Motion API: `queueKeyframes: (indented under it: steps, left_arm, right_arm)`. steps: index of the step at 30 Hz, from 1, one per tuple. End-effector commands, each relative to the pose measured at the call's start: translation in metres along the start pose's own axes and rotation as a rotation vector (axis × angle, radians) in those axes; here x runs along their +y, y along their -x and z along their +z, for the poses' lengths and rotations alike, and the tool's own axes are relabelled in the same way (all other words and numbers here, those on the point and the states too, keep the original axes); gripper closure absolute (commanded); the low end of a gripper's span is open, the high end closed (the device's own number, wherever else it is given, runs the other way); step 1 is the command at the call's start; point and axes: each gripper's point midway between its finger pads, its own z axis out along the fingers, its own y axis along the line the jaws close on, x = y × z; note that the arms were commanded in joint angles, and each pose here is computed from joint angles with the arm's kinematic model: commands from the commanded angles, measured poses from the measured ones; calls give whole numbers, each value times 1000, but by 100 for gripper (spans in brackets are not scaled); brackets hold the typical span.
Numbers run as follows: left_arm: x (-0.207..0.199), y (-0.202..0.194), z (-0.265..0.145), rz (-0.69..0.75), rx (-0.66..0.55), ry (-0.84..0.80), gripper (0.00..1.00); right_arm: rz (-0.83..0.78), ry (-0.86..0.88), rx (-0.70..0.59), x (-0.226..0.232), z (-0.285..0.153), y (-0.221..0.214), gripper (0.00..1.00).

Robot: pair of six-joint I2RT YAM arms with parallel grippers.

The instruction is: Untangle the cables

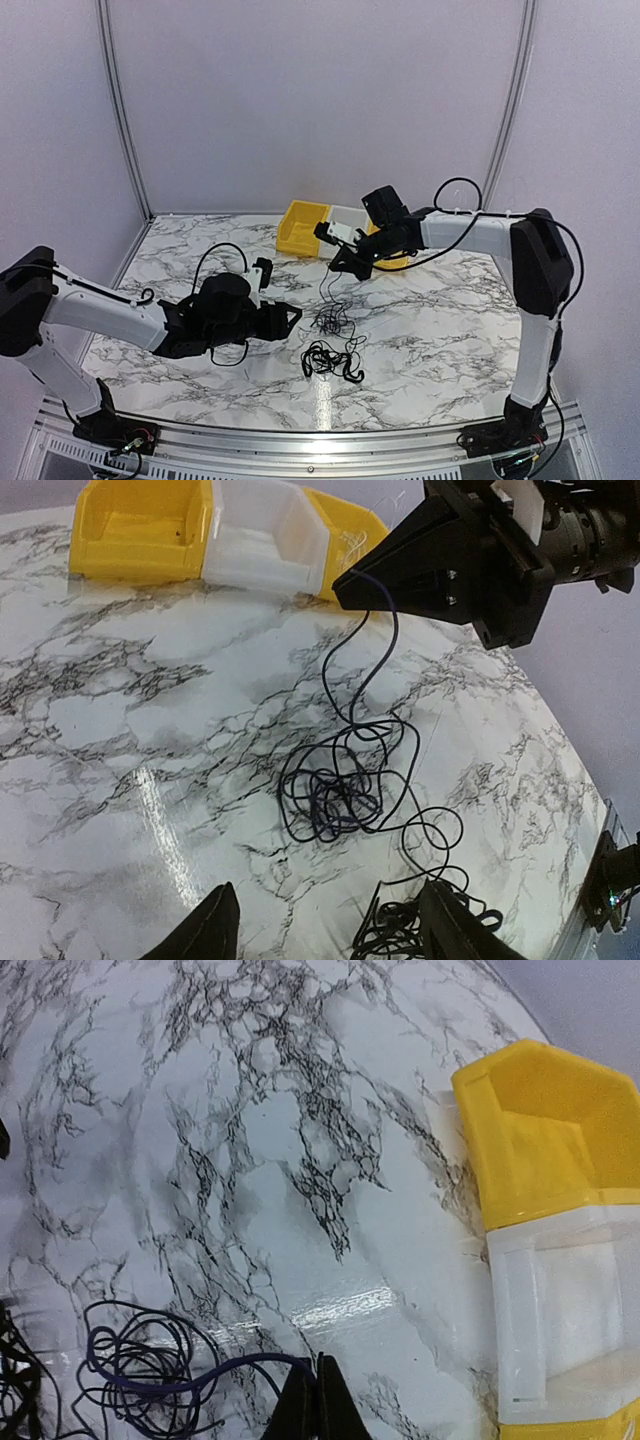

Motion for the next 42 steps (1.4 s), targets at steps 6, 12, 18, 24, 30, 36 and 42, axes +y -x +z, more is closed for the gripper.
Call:
queueKeyframes:
  steps: [6,12,18,24,30,36,42]
  left_arm:
    - [-52,73,-26,115,-347,-99,34]
    - [-82,102,-22,130,-488,-131,33]
    - [-81,100,14,122,-531,-82,37]
    - [-51,60,48,16,-495,-39,50]
    - [-40,23,64,-29,-427,-84,60]
    - [-30,-3,75,-51,-361,-84,65]
    - [-27,-11,68,-50,-339,-100,83]
  right_arm:
    - [-45,-141,-181,29,-112,128,100]
    - [-46,-164,-199,48,-132,155,100]
    - [-42,-111,-274,64,-169,189,100]
    - [-108,-93,-461,82,-247,246,100]
    - [-210,-182,-656,94,-332,286,100]
    - [-297,-267,-806,106,-409,312,100]
    - [-293,-296,-820,101,-422,311,100]
